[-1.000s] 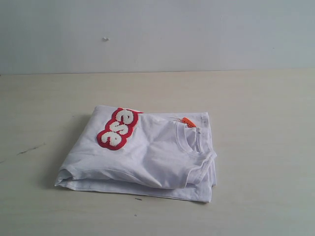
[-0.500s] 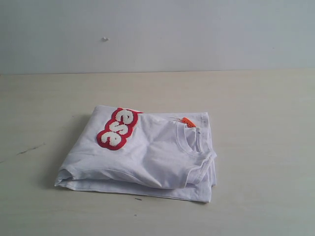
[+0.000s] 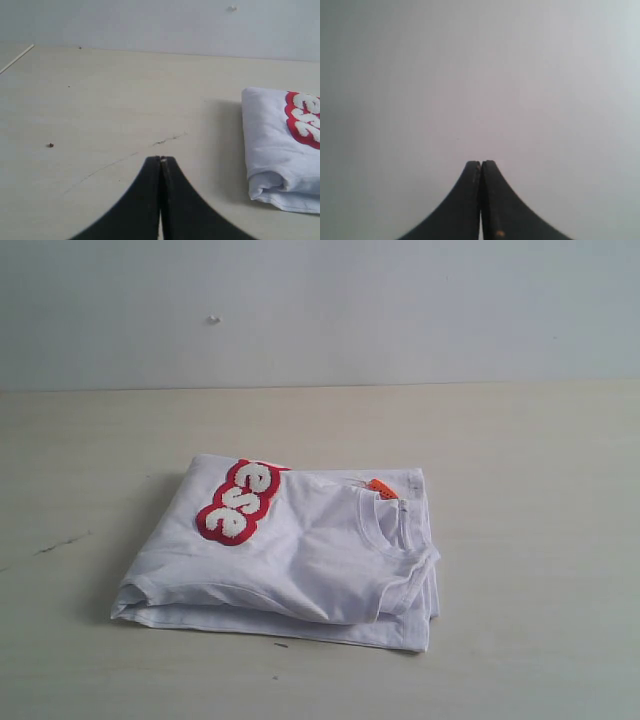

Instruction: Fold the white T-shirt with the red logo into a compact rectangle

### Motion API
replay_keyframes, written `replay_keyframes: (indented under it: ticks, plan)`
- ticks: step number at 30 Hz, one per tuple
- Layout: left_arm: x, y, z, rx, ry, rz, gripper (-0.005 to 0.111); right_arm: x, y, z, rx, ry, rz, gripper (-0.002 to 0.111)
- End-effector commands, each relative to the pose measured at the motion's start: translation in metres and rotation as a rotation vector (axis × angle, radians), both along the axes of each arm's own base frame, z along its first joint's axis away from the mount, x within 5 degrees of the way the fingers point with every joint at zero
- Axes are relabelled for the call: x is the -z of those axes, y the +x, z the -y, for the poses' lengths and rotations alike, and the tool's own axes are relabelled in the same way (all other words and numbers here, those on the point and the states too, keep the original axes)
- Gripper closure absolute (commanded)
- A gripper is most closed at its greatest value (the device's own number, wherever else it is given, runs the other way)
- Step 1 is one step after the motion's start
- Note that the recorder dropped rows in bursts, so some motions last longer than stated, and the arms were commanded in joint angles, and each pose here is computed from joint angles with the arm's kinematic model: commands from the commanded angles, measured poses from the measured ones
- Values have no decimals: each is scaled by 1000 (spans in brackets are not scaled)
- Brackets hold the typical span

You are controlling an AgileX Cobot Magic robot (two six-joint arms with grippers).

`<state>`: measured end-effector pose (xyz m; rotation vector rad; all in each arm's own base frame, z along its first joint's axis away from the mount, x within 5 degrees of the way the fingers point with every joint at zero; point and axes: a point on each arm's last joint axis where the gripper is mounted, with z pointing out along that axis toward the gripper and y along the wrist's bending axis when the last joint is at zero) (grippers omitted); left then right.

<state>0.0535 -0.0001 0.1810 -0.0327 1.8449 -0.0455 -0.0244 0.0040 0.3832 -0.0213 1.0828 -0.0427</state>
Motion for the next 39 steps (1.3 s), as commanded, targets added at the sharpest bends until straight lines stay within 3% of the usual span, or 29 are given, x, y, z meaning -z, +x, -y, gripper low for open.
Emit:
replay_keyframes:
  ticks: [1,10,24,39]
  plan:
    - [0,0,0,-3,-15,8,107,6,6,0,113,-20,20,108]
    - [0,0,0,-3,-15,8,107,55,41,6,119,27,-41,108]
    - [0,0,0,-3,-13,8,107,160,78,11,119,54,-369,108]
    - [0,0,0,-3,-13,8,107,186,80,13,142,38,-571,108]
